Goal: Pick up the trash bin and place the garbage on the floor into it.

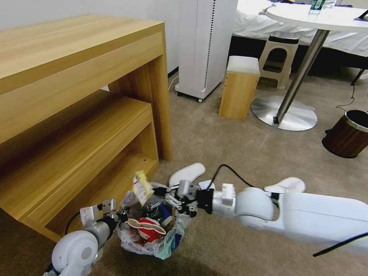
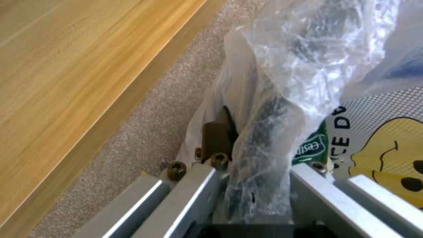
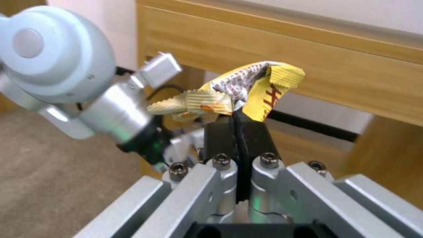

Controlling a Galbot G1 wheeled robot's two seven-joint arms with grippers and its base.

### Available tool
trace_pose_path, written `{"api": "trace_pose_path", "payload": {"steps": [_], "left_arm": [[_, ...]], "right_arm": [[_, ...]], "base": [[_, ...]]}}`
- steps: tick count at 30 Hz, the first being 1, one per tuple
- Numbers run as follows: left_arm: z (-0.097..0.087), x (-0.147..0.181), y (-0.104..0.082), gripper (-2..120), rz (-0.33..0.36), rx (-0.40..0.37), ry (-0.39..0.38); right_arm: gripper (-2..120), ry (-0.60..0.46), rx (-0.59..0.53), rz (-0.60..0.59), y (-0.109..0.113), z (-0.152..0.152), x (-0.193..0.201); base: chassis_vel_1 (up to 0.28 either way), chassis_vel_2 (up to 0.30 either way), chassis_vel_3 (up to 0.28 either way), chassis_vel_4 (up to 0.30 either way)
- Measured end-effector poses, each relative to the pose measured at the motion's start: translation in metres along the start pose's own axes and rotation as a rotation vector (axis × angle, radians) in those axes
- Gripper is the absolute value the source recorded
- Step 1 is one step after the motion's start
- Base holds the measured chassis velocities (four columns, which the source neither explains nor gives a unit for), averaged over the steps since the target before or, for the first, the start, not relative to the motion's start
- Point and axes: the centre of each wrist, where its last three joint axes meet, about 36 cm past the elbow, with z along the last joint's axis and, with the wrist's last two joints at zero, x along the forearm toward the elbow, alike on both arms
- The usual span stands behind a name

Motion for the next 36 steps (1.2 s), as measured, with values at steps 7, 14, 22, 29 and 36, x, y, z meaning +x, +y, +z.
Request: {"api": "trace_pose_path", "payload": {"steps": [7,14,22,29,36], "left_arm": [[-0.004,-0.002,0.003,0,-0.002,0.005,-0.004],[-0.008,-0.003,0.004,0,0.001,0.007,-0.012],[-0.011,-0.002,0.006,0,-0.004,0.009,-0.021],[-0.017,0.0,0.01,0,-0.011,0.015,-0.031],[-0.019,0.002,0.011,0,-0.011,0.018,-0.037]], "right_arm": [[0,0.025,-0.007,-0.038,0.003,0.001,-0.011],[0,0.059,-0.022,-0.034,0.007,0.011,-0.011],[0,0.072,-0.026,-0.024,0.009,0.022,-0.008],[0,0.071,-0.027,-0.008,0.01,0.027,0.0],[0,0.073,-0.022,0.0,0.01,0.031,0.003]], "base": [[0.0,0.0,0.0,0.0],[0.0,0.0,0.0,0.0],[0.0,0.0,0.0,0.0],[0.0,0.0,0.0,0.0],[0.0,0.0,0.0,0.0]]}}
